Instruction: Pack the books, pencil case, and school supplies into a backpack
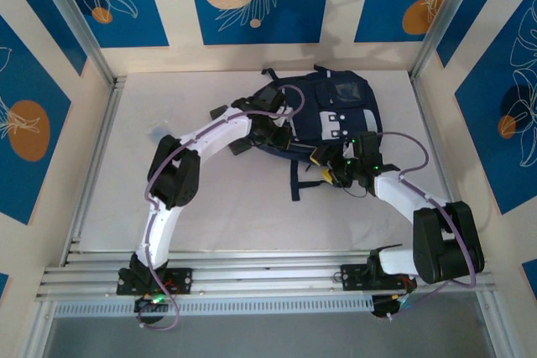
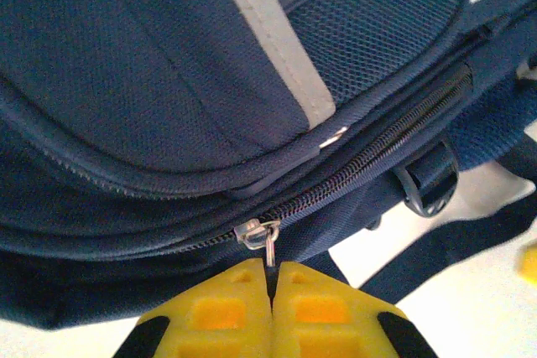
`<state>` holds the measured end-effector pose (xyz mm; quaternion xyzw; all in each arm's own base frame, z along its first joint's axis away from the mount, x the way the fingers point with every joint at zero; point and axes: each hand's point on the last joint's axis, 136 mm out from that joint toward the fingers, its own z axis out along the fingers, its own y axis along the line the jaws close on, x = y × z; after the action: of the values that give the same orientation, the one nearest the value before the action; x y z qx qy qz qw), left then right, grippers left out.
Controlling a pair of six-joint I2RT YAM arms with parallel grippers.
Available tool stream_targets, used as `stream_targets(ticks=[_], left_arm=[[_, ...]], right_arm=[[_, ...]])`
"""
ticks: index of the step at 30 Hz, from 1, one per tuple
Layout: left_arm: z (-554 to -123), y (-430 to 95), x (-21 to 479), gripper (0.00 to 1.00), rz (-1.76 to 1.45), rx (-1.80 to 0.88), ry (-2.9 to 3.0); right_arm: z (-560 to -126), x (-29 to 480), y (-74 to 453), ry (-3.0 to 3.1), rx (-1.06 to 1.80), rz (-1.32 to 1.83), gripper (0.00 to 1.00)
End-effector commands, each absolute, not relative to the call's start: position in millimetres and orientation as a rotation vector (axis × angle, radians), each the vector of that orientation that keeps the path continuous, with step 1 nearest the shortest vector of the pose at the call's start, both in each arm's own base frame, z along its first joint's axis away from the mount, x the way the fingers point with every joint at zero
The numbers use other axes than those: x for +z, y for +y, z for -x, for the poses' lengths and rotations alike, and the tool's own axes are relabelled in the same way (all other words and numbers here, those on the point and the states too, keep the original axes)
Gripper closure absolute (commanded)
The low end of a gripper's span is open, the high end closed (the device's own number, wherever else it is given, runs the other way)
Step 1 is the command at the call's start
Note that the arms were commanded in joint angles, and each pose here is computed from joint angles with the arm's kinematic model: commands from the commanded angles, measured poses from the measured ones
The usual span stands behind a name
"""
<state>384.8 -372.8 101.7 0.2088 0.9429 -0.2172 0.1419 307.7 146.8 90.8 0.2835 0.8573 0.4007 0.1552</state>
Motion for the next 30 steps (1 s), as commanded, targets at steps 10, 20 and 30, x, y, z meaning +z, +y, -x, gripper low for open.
stream_targets(ticks=[10,20,30], left_arm=[[-332,-413,132,1.00,-0.793,-0.762,2.666],[-327,-398,121,1.00,-0.819,-0.650,2.698],[-363,-318,103,1.00,-0.756,-0.232,2.724]], right_arm=[[-351,81,146,2.248,1.119,-1.027,0.22],[-368,48,143,2.273,0.993,-1.029,0.99],[-347,77,124,2.362,0.804,-0.742,1.00]])
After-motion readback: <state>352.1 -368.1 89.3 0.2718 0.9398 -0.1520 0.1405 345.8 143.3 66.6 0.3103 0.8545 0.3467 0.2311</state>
